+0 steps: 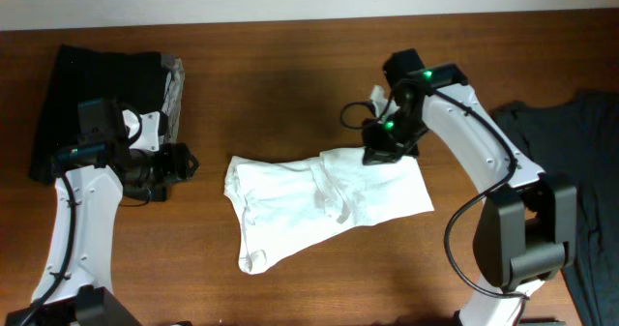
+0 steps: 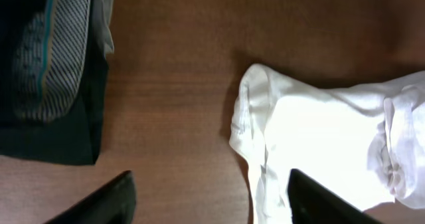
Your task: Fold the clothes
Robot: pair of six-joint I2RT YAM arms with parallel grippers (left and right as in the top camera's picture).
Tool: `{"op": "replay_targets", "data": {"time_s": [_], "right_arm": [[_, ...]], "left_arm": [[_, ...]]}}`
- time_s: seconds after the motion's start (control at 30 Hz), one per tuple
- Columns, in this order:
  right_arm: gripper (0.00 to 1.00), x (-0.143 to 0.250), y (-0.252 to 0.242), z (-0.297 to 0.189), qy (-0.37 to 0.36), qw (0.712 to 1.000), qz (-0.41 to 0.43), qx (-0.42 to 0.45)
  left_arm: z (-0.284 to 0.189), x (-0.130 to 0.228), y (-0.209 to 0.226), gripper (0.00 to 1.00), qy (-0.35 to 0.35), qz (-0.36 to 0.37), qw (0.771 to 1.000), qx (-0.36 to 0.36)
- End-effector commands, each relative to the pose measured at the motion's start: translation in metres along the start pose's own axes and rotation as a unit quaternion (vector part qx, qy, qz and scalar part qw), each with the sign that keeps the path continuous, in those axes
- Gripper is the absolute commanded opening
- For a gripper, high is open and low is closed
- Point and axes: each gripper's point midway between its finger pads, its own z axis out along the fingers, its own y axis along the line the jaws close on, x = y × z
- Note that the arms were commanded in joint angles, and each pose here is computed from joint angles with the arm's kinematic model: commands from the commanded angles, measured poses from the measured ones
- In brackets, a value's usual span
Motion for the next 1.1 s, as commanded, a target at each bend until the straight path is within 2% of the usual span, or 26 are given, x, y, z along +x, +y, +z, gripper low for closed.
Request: {"op": "replay_targets", "data": {"time_s": [0.0, 0.07, 0.13, 0.17, 0.27, 0.37, 0.47, 0.6, 0.73, 0.83, 0.87, 0.97, 1.0, 1.07], "right_arm": [[0.05, 0.029, -0.014, 0.038, 0.042, 0.998, 0.038, 0.021], [0.04, 0.046, -0.001, 0.070, 0.060, 0.997, 0.037, -0.011], [0.04, 0.056, 0.037, 0.086, 0.071, 0.993, -0.004, -0.090], [0.04, 0.059, 0.070, 0.085, 0.069, 0.982, -0.077, -0.155], [0.04, 0.044, 0.093, 0.066, 0.033, 0.973, -0.157, -0.164], [0.05, 0.006, 0.064, 0.025, -0.025, 0.988, -0.134, -0.071], [0.04, -0.010, 0.027, -0.009, -0.043, 0.996, -0.083, -0.009], [0.04, -0.017, -0.013, -0.028, -0.049, 0.999, -0.019, -0.009], [0.04, -0.021, -0.032, -0.037, -0.057, 0.998, 0.008, -0.010], [0.04, -0.021, -0.032, -0.037, -0.057, 0.998, 0.008, -0.010], [0.04, -0.021, -0.032, -0.037, -0.057, 0.998, 0.008, -0.010], [0.04, -0.021, -0.032, -0.037, -0.057, 0.998, 0.009, -0.010], [0.04, -0.021, -0.032, -0.037, -0.057, 0.998, 0.009, -0.010], [0.04, -0.021, -0.032, -0.037, -0.057, 0.998, 0.009, -0.010]], "left_arm": [[-0.009, 0.005, -0.002, 0.76, 0.006, 0.003, 1.000, 0.001], [-0.009, 0.016, -0.003, 0.77, 0.028, -0.005, 1.000, 0.003], [-0.008, 0.026, -0.008, 0.78, 0.047, -0.012, 0.999, 0.016], [-0.005, 0.034, -0.010, 0.80, 0.058, -0.017, 0.998, 0.024], [0.006, 0.054, -0.013, 0.84, 0.085, -0.027, 0.995, 0.040], [0.024, 0.075, -0.027, 0.86, 0.103, -0.028, 0.991, 0.082], [0.043, 0.088, -0.042, 0.86, 0.104, -0.008, 0.988, 0.114], [0.075, 0.096, -0.065, 0.86, 0.102, 0.036, 0.985, 0.137], [0.108, 0.121, -0.072, 0.85, 0.168, 0.020, 0.976, 0.137], [0.129, 0.130, -0.073, 0.84, 0.192, 0.000, 0.972, 0.132], [0.135, 0.131, -0.079, 0.79, 0.195, 0.000, 0.970, 0.148], [0.139, 0.136, -0.084, 0.50, 0.203, 0.007, 0.967, 0.153], [0.139, 0.136, -0.082, 0.21, 0.204, 0.005, 0.967, 0.150], [0.139, 0.136, -0.079, 0.00, 0.205, 0.002, 0.968, 0.144]]}}
